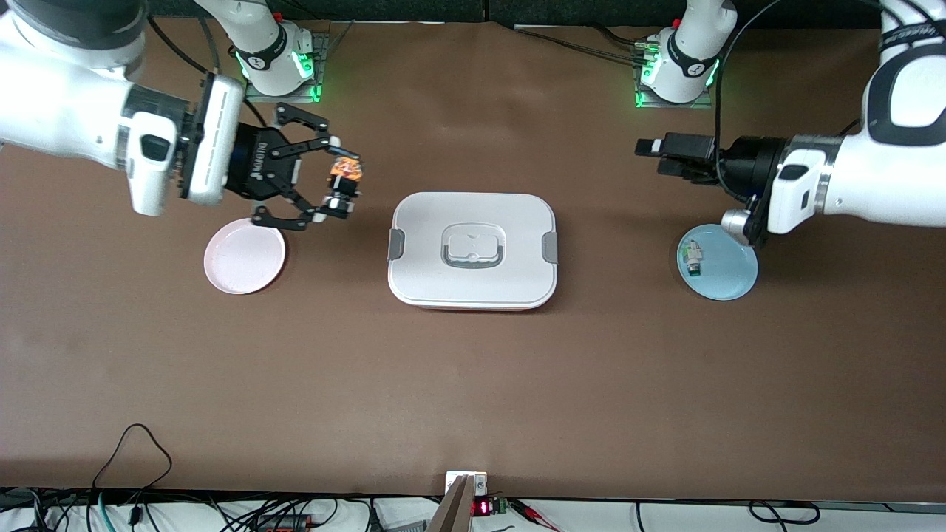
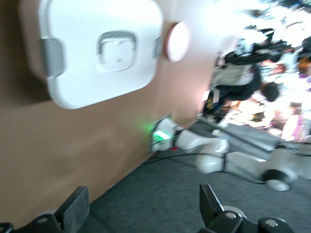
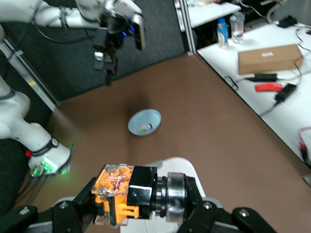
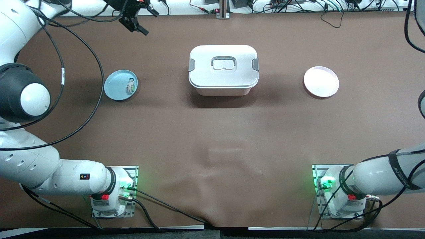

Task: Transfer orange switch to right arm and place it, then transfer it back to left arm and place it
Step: 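Carry the switch above the box while the left gripper reaches toward it, then close the left gripper on the switch held by the right gripper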

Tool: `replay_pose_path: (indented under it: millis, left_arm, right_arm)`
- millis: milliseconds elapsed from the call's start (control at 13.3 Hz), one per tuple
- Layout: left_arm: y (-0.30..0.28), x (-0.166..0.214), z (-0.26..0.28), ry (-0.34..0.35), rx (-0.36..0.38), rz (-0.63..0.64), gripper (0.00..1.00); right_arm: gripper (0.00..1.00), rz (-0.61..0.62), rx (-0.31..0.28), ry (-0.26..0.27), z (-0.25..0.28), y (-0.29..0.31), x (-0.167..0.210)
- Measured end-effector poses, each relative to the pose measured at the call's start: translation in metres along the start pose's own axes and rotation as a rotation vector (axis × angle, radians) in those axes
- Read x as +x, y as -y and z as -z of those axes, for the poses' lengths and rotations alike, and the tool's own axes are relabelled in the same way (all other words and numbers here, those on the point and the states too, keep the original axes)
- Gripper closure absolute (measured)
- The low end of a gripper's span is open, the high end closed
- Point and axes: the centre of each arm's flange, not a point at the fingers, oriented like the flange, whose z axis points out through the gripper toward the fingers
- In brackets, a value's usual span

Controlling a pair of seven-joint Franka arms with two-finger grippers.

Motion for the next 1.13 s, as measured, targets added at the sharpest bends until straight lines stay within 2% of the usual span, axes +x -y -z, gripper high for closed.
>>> replay_pose_path:
  millis: [301,527,678,903,1129]
  left_arm:
    - [-0.002,0.017,-0.027,-0.023,-0.180,0.068,0.00]
    - [-0.034,0.030,-0.072,-0.073,-0.301,0.179,0.00]
    - [-0.056,0.035,-0.105,-0.132,-0.348,0.218,0.00]
    - [-0.078,0.038,-0.142,-0.237,-0.403,0.248,0.00]
    - [-0.083,0.036,-0.157,-0.249,-0.441,0.249,0.00]
  right_arm:
    - [0.26,0.063,0.101,-0.149,-0.043,-0.013,-0.016]
    - [0.26,0.056,0.154,-0.211,-0.073,-0.020,-0.028]
    - [0.26,0.035,0.198,-0.252,-0.099,-0.012,-0.027]
    - [0.26,0.012,0.193,-0.307,-0.134,-0.003,-0.026]
    - [0.26,-0.040,0.191,-0.350,-0.174,0.015,-0.021]
